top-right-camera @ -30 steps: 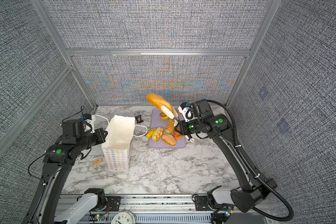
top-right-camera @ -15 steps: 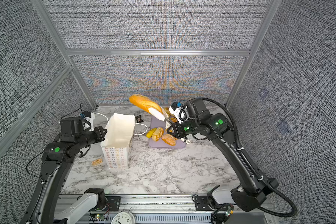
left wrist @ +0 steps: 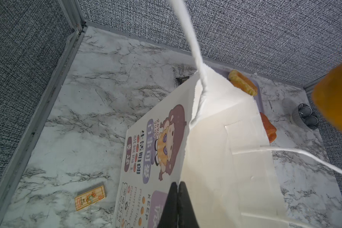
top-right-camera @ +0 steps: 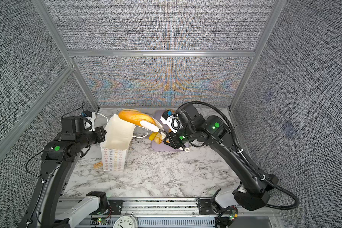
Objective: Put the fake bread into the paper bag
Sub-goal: 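Lift the baguette with the tongs and carry it toward the paper bag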
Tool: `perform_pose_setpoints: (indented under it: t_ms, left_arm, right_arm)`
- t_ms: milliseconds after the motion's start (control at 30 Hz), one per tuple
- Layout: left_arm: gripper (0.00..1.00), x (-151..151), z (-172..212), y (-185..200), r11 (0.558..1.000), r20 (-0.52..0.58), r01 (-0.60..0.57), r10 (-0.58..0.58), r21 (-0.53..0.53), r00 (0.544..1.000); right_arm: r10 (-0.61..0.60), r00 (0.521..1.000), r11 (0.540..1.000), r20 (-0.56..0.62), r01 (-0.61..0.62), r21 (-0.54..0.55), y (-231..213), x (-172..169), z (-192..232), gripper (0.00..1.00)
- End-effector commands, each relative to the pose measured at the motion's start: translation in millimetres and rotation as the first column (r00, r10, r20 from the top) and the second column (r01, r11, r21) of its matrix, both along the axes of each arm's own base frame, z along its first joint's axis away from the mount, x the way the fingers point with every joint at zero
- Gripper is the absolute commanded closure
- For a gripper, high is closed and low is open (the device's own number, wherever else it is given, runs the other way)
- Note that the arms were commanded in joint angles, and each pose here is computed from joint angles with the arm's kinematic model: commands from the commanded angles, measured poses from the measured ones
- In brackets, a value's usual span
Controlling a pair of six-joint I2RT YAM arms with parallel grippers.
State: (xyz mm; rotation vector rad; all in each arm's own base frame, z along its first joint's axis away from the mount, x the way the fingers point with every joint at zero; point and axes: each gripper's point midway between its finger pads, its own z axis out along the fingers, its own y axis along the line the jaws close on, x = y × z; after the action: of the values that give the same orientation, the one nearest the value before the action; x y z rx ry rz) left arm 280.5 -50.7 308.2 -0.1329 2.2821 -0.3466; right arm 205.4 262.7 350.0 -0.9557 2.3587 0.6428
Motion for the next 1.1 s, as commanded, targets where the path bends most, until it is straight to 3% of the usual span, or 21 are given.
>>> perform_pose_setpoints:
  t_ms: [0,567,1067]
  left_arm:
    - [1.0,0.8,0.2,2.3,1.0,0.003,0.005,-0.005,0.028,1.0]
    - [1.0,6.2,-9.8,-4.1,0.995,-0.028,0.061,-0.059,0.08,0.998]
    - [1.0,5.7,-27.9,-47.7,0.96,-0.069,0.229,-0.221,0.163,0.973]
  right_arm:
    - [0.013,1.0,0.997,0.025,-0.012,-0.07,-1.7,-1.0,-5.4,0.68]
    - [0.085,0.996,0.952,0.026,-0.074,-0.296,21.4,0.7,-33.9,0.68]
    - [0.103,0.995,0.921,-0.016,-0.101,-0.376,29.6,5.3,-53.5,0.67]
